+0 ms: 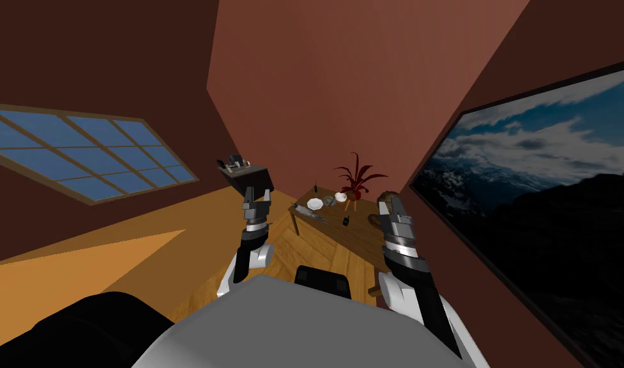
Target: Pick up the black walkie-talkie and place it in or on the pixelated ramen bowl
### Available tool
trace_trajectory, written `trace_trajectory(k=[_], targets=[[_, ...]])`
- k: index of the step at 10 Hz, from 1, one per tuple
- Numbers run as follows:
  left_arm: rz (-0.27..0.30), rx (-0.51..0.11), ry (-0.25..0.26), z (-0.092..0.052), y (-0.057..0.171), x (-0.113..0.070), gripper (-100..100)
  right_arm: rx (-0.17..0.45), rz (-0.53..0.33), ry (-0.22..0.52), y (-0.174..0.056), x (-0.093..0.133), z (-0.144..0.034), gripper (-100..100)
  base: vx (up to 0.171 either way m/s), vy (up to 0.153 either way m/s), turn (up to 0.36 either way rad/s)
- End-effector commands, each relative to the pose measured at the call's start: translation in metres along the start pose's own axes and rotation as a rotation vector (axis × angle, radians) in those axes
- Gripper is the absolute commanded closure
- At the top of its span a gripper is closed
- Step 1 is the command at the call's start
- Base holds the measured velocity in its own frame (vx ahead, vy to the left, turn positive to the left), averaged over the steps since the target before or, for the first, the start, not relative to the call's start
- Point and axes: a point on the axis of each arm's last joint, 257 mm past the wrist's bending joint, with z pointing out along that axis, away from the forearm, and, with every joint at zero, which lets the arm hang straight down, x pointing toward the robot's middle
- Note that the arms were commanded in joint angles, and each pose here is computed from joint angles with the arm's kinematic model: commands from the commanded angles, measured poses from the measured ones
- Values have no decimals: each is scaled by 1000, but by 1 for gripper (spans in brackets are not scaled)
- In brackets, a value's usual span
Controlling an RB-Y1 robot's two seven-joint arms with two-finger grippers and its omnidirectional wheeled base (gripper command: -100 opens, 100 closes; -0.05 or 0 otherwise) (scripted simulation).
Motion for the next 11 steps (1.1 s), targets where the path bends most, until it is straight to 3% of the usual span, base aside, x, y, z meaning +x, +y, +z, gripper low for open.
trace_trajectory(k=[1,11], targets=[[0,0,0,0,0,0,0,21,26,9,-8,-1,-2,-100,4,2,77],[0,0,0,0,0,0,0,192,252,-15,-74,-17,-22,-100,8,0,88]])
